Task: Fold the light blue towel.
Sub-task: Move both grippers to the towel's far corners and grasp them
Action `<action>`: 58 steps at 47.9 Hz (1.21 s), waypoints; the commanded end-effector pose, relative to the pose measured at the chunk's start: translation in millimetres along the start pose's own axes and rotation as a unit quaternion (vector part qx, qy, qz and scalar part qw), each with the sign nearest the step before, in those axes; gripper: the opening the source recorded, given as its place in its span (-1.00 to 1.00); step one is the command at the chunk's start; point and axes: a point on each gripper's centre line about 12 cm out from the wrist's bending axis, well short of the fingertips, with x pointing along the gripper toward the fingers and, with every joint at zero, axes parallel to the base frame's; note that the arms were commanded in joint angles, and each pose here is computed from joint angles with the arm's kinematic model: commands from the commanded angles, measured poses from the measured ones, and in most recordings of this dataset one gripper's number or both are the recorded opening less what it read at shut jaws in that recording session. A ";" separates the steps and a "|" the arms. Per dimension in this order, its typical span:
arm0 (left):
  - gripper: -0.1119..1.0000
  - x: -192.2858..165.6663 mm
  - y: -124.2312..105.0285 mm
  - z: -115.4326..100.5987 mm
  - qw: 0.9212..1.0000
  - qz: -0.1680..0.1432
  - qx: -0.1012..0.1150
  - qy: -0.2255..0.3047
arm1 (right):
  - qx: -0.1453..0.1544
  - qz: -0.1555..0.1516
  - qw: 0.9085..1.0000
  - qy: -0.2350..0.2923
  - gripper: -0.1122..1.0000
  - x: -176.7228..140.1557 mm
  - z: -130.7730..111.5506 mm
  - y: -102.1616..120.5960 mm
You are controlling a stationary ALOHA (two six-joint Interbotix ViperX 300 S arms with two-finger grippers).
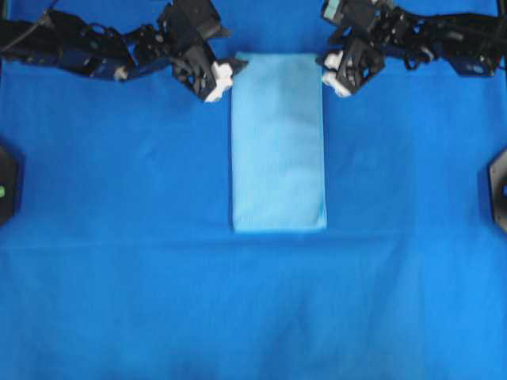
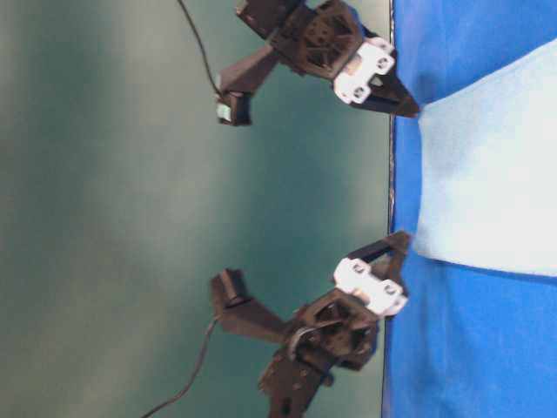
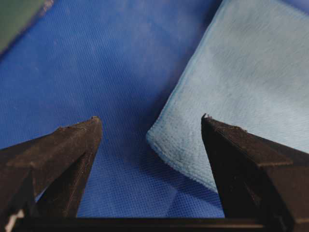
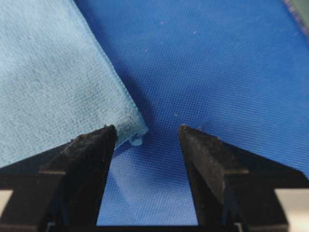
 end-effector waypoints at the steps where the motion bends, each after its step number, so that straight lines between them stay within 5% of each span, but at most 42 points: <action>1: 0.63 3.9 0.8 11.6 1.000 0.001 0.001 -0.018 | 0.001 -0.001 1.000 -0.019 0.27 0.3 10.7 -1.2; 20: 0.51 10.6 0.5 0.2 1.000 0.000 0.001 -0.003 | 0.003 0.000 1.000 -0.015 0.26 12.5 10.2 -1.1; 30: -0.24 10.1 0.4 -1.9 1.000 0.000 0.003 0.001 | 0.005 0.001 1.000 0.005 0.07 23.8 -0.1 -0.4; 37: -0.72 9.7 -2.4 -3.8 1.000 -0.003 0.024 0.005 | 0.009 0.001 1.000 0.015 -0.60 24.4 -6.2 0.1; 39: -0.73 9.8 -3.0 -3.4 1.000 -0.004 0.028 0.005 | 0.010 0.001 1.000 0.018 -0.72 24.3 -8.3 0.2; 58: -0.73 11.4 -3.5 12.0 0.999 -0.004 0.037 -0.006 | 0.027 -0.001 1.000 0.006 -0.72 13.2 -2.1 -1.0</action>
